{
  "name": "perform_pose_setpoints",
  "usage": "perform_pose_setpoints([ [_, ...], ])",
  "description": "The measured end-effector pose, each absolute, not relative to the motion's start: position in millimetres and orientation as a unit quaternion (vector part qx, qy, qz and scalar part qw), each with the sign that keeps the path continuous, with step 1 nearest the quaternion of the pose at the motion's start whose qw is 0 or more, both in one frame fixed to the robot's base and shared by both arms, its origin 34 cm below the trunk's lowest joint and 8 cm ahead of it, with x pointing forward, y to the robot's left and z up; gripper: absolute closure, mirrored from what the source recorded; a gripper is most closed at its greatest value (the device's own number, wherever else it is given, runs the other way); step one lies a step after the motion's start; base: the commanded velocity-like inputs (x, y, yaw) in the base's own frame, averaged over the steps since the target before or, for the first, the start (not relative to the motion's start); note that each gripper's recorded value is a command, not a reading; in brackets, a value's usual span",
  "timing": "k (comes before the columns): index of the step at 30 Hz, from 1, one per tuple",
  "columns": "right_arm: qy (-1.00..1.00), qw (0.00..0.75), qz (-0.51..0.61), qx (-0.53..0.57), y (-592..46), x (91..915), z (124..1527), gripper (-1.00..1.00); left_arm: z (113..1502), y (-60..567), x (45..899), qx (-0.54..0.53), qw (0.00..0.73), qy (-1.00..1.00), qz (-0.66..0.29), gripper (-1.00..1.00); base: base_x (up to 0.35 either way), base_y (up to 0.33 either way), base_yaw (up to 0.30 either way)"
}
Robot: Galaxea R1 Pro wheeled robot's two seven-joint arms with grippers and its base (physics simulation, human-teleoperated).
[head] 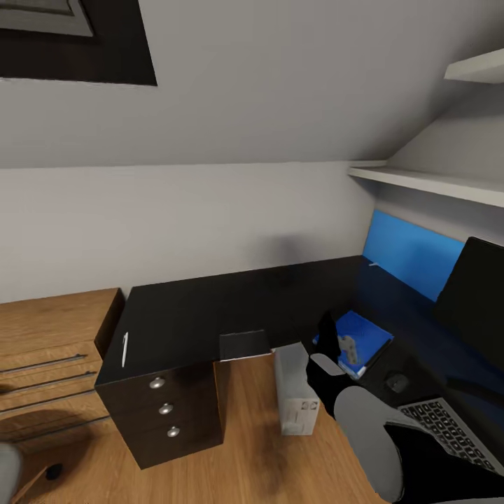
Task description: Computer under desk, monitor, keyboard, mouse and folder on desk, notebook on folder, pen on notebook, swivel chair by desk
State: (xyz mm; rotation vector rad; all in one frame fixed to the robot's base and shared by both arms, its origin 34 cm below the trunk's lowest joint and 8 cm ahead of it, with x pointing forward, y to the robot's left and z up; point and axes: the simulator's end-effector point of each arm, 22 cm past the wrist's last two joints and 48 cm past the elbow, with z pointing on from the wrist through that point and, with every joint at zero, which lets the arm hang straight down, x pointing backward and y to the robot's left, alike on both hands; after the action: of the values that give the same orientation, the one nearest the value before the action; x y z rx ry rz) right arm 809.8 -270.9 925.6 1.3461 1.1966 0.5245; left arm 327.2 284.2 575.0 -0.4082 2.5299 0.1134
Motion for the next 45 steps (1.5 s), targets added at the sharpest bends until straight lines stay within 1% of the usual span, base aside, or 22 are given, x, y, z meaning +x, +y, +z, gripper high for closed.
perform_pose_setpoints([
  [6,0.588,0.595,0.216,0.503,-233,804,911,-1.00,577,287,330,-0.156,0.288,0.944,0.044,-1.00,0.000,0.000,0.163],
  [12,0.639,0.574,0.196,0.473,-218,782,875,-1.00,578,286,332,-0.156,0.292,0.943,0.043,-1.00,0.000,0.000,0.182],
  [14,0.650,0.565,0.188,0.472,-217,767,857,-1.00,578,286,333,-0.155,0.293,0.943,0.042,-1.00,0.000,0.000,0.186],
  [16,0.681,0.548,0.171,0.453,-211,732,819,-1.00,579,286,334,-0.156,0.294,0.942,0.042,-1.00,0.000,0.000,0.190],
  [20,0.734,0.540,0.144,0.385,-198,676,772,-1.00,580,286,336,-0.157,0.296,0.941,0.042,-1.00,0.000,0.000,0.195],
  [27,0.761,0.552,0.106,0.323,-196,612,740,-1.00,582,286,339,-0.157,0.300,0.940,0.042,-1.00,0.000,0.000,0.204],
  [31,0.776,0.546,0.103,0.301,-190,590,728,-1.00,582,285,340,-0.154,0.302,0.940,0.040,-1.00,0.000,0.000,0.240],
  [38,0.791,0.548,0.103,0.253,-189,581,723,-1.00,584,285,342,-0.152,0.306,0.939,0.040,-1.00,0.000,0.028,0.165],
  [45,0.793,0.551,0.086,0.244,-215,580,721,-1.00,584,286,343,-0.155,0.307,0.938,0.040,-1.00,0.000,0.259,0.134],
])
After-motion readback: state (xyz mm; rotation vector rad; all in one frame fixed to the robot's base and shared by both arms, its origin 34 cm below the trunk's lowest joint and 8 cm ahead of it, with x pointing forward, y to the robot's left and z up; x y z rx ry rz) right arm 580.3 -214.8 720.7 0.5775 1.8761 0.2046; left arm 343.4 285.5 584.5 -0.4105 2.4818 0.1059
